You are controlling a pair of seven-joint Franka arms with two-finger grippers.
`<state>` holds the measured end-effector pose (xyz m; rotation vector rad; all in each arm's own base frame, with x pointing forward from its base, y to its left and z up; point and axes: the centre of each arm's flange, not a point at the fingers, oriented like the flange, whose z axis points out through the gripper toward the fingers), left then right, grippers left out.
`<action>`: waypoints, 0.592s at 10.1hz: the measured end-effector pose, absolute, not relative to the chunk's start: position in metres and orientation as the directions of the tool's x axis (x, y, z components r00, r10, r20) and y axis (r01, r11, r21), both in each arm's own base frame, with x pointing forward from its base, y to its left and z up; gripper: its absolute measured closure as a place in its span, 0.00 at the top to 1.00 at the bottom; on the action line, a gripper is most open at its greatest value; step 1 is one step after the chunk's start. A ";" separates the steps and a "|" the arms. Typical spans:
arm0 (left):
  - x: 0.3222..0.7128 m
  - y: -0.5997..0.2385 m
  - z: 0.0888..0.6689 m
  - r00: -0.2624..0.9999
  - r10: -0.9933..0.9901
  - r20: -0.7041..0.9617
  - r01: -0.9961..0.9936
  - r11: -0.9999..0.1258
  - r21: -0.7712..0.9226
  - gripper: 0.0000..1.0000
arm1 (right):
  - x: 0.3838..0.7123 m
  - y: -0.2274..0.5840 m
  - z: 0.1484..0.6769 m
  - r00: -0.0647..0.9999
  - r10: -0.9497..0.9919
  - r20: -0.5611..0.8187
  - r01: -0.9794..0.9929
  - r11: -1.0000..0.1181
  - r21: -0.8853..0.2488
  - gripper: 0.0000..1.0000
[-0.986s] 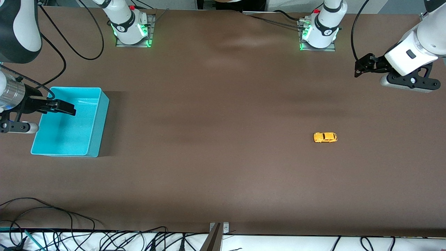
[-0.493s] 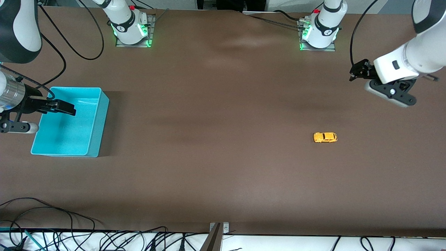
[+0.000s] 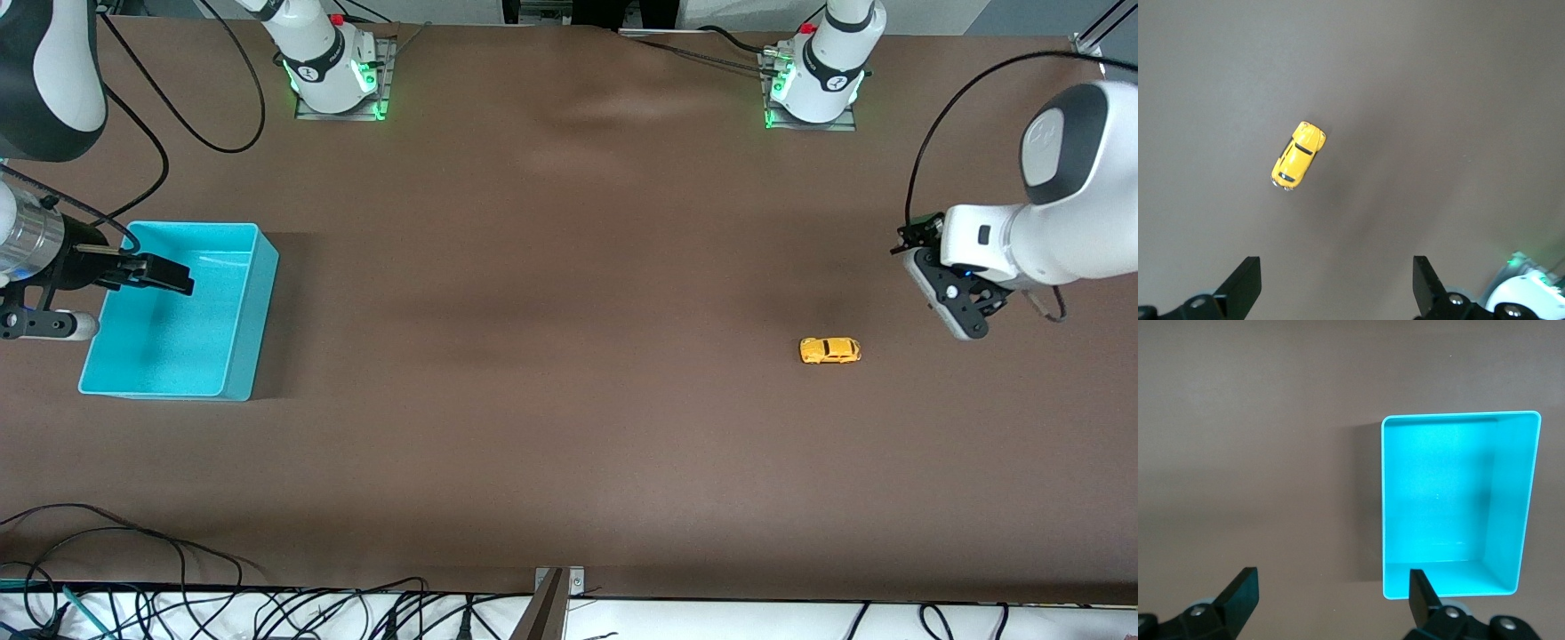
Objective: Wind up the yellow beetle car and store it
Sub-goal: 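Lower the open left gripper over the yellow beetle car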
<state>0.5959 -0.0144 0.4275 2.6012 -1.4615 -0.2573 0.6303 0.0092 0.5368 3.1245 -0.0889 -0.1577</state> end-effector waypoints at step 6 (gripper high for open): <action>0.573 -0.008 0.299 0.297 -0.955 0.021 -0.951 -0.294 0.096 1.00 | 0.630 0.009 0.537 0.993 -0.058 -0.100 -0.056 -0.998 0.015 1.00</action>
